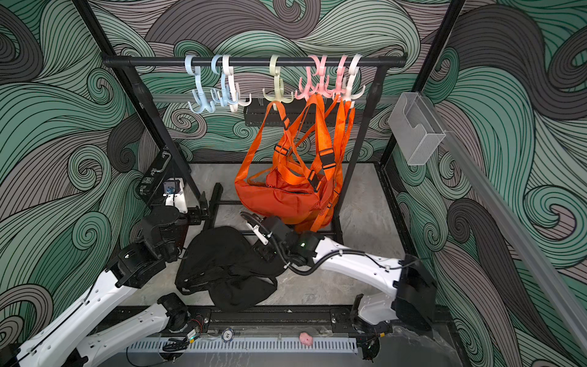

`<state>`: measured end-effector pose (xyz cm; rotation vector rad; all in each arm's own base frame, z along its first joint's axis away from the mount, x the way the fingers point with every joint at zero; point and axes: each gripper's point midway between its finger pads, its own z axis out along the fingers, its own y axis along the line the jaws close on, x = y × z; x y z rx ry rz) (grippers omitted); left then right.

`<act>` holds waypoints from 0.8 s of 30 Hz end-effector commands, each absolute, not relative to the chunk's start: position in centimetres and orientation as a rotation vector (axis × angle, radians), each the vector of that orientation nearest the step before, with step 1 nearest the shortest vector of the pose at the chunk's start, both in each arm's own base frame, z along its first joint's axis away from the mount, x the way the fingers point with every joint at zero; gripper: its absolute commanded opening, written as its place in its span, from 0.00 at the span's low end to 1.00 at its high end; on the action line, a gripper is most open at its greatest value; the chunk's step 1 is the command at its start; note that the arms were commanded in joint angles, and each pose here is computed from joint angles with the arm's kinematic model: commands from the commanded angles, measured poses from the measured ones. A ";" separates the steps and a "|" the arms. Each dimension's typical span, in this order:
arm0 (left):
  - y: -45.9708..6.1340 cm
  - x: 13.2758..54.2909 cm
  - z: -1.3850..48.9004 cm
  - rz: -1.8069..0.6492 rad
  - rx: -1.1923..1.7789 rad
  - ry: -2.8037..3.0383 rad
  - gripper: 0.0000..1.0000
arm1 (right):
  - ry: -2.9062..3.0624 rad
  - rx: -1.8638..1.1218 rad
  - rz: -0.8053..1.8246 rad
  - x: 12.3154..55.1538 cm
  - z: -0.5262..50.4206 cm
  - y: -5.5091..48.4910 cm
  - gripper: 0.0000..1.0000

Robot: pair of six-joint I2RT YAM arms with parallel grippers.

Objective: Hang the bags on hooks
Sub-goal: Pick up the bag from the center of the board.

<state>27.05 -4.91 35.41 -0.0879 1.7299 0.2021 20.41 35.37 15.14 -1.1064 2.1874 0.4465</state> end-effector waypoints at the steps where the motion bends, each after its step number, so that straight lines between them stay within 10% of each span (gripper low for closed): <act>1: -3.7 26.9 36.6 0.210 -0.180 1.674 0.99 | 2.198 -0.982 0.444 23.5 14.7 37.9 0.64; 24: -4.1 27.1 36.0 0.214 -0.143 1.680 0.98 | 2.463 -0.452 0.228 35.6 3.5 38.0 0.56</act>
